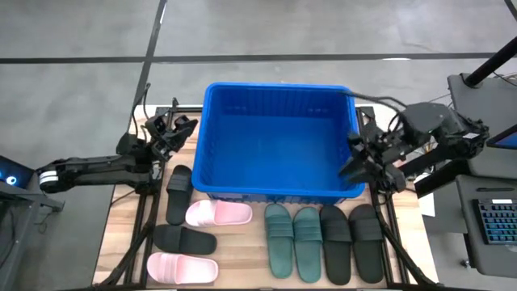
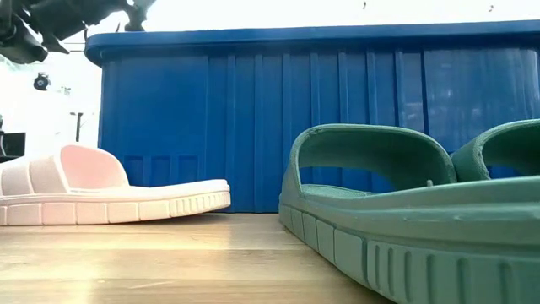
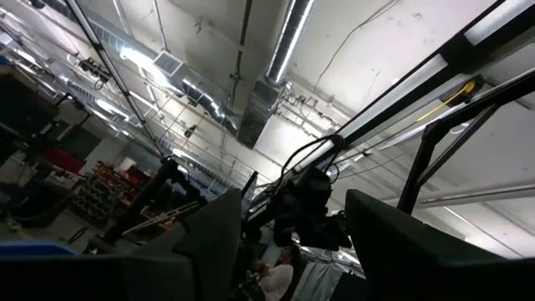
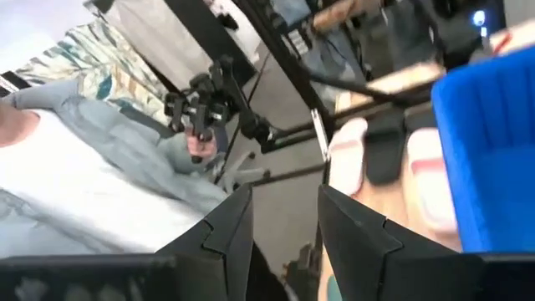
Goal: Pick and place slides into bin
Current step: Put the black slide into the blue container
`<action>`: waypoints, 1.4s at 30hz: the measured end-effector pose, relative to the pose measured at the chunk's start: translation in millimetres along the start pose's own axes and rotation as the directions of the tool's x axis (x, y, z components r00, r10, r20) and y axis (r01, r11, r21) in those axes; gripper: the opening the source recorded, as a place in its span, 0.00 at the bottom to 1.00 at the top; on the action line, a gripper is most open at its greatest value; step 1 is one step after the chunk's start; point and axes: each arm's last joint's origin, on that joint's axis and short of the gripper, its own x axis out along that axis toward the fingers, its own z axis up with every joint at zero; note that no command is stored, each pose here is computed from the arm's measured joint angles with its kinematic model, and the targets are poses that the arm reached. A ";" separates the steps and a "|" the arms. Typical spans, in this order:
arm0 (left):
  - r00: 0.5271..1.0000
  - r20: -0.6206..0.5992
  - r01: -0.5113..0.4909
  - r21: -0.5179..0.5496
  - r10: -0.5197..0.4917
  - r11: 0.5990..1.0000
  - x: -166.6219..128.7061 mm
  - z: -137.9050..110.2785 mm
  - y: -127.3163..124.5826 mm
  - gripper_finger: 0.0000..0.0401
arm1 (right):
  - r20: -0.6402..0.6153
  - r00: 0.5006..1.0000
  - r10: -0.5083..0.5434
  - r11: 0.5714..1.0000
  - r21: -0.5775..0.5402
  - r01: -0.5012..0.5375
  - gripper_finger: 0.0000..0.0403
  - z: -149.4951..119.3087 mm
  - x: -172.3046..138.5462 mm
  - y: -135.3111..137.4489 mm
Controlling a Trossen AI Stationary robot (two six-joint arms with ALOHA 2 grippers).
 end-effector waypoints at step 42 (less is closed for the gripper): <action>1.000 -0.005 -0.022 -0.106 0.022 0.994 10.9 -7.6 8.4 0.50 | -0.381 0.874 -0.302 0.949 -0.037 0.312 0.29 -72.1 64.4 21.7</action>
